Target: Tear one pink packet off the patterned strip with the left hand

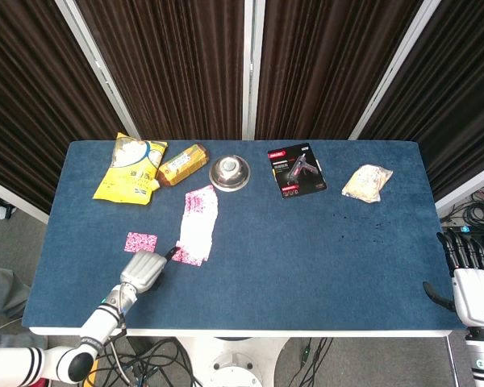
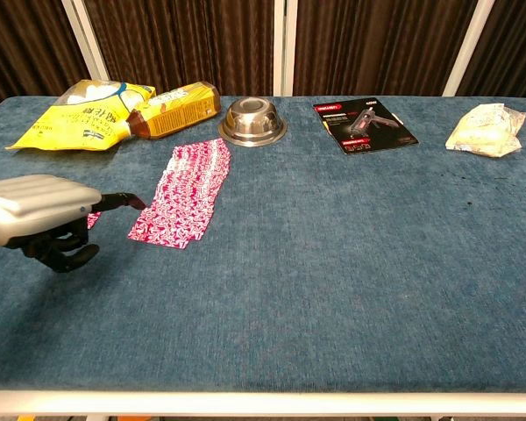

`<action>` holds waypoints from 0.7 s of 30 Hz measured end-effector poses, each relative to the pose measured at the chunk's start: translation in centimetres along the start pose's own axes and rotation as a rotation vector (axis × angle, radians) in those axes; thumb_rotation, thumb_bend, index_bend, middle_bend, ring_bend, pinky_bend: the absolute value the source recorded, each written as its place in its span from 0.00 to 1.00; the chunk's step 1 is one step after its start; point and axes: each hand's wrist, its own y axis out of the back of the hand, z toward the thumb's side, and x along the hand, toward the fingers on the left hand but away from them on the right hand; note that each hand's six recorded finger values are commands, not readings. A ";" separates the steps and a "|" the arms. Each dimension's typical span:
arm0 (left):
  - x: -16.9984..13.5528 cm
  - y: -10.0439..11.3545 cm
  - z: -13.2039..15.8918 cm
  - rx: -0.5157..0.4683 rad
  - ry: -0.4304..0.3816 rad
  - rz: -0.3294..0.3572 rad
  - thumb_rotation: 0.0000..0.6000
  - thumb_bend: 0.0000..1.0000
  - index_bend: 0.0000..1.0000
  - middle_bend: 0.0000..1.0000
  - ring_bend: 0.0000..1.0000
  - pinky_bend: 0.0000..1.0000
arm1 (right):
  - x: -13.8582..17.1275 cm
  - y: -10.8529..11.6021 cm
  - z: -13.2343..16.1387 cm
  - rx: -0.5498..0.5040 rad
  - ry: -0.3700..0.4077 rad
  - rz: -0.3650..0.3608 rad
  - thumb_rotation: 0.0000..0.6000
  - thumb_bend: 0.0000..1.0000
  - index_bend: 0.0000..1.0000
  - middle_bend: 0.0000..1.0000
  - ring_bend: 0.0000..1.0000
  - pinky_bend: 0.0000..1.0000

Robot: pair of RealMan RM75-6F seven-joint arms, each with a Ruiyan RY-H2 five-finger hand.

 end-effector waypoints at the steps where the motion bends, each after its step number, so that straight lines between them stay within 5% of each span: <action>1: 0.3 0.0 0.2 0.000 -0.004 0.000 1.00 0.55 0.09 0.93 0.95 0.94 | 0.0 -0.1 0.0 -0.001 0.000 0.003 1.00 0.15 0.00 0.00 0.00 0.00; 21: 1.9 -2.1 1.5 0.034 -0.004 -0.086 1.00 0.55 0.09 0.93 0.95 0.94 | 0.0 -0.4 -1.2 -0.011 -0.017 0.016 1.00 0.15 0.00 0.00 0.00 0.00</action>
